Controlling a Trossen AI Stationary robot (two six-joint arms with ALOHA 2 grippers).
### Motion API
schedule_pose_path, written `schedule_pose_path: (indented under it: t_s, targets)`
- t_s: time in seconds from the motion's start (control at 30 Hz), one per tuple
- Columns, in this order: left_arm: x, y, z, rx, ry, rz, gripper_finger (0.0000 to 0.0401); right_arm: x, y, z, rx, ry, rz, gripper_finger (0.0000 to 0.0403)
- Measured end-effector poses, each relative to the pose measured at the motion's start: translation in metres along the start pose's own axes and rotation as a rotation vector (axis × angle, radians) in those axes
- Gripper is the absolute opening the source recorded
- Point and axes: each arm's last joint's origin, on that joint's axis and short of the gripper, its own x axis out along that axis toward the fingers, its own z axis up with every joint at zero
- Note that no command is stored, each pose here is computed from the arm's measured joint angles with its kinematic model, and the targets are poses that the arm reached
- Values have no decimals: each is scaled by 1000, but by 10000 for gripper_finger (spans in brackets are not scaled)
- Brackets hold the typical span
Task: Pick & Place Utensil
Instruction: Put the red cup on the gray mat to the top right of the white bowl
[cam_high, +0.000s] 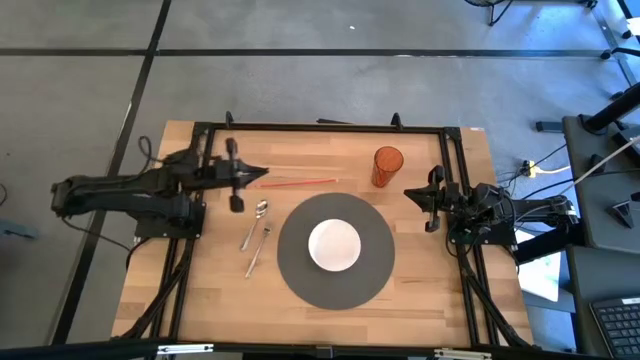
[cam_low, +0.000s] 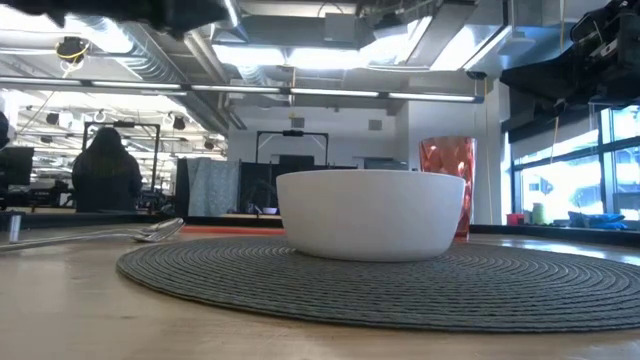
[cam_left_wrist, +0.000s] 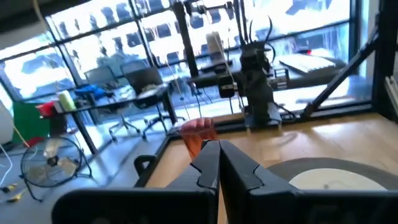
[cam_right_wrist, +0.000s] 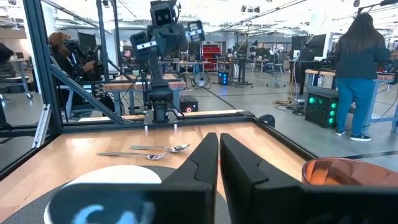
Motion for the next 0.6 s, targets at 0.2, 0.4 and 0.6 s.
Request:
schedule_pose_path:
  t_s: [0.2, 0.4, 0.6]
  targets:
    - [-24, -7, -20, -34, -113, -60, 1, 0, 0, 0, 0, 0, 1, 19]
    - [-31, -14, -50, -8, -86, -102, 2, 0, 0, -2, 40, 20, 1, 19]
    - [-48, -13, -55, 34, -65, -82, 2, 0, 0, -2, 40, 23, 0, 19]
